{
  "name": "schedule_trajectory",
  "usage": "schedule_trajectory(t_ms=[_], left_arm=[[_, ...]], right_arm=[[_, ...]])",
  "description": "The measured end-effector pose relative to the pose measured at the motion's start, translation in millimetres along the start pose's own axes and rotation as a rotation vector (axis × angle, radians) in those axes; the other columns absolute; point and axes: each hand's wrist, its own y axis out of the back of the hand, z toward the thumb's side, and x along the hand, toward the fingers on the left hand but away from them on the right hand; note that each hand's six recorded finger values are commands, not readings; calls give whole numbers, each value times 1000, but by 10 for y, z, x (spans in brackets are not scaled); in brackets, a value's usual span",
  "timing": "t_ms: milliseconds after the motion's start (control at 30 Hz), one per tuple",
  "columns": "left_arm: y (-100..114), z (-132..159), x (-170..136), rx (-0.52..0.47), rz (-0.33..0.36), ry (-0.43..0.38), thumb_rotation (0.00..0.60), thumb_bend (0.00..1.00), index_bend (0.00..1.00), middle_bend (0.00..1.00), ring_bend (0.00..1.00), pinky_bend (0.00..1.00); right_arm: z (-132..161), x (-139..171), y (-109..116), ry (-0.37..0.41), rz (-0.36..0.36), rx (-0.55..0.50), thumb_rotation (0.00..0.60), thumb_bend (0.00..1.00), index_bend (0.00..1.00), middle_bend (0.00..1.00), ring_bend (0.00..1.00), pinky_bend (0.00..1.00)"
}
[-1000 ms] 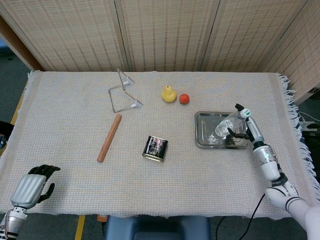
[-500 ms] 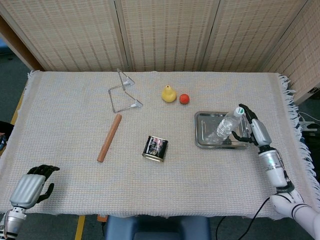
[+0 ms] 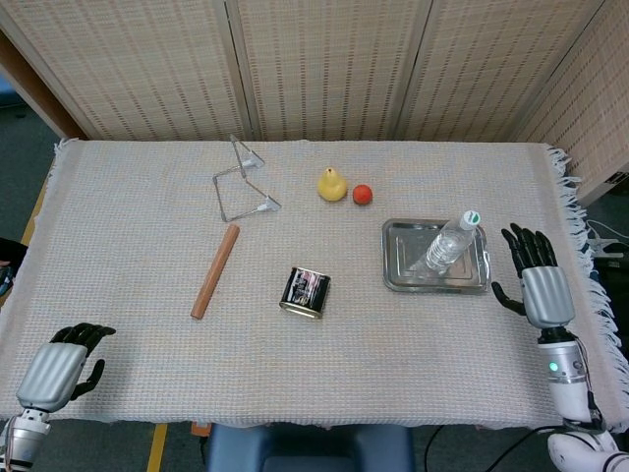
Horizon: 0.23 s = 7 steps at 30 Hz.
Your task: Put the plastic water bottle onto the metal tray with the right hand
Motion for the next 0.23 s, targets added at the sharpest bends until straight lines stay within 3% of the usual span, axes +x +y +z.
schedule_trajectory(t_ms=[133,233], left_arm=[[-1,-14,8,4,1,10,600,525,259,273,191,235],[4,-14,9,8,5,13,600,525,260,273,191,235]], right_arm=[[-31,205,30,-48,-10,123,600,69,0,0,0,0],[-30,324,48,-82,-2,159,600,69,0,0,0,0]])
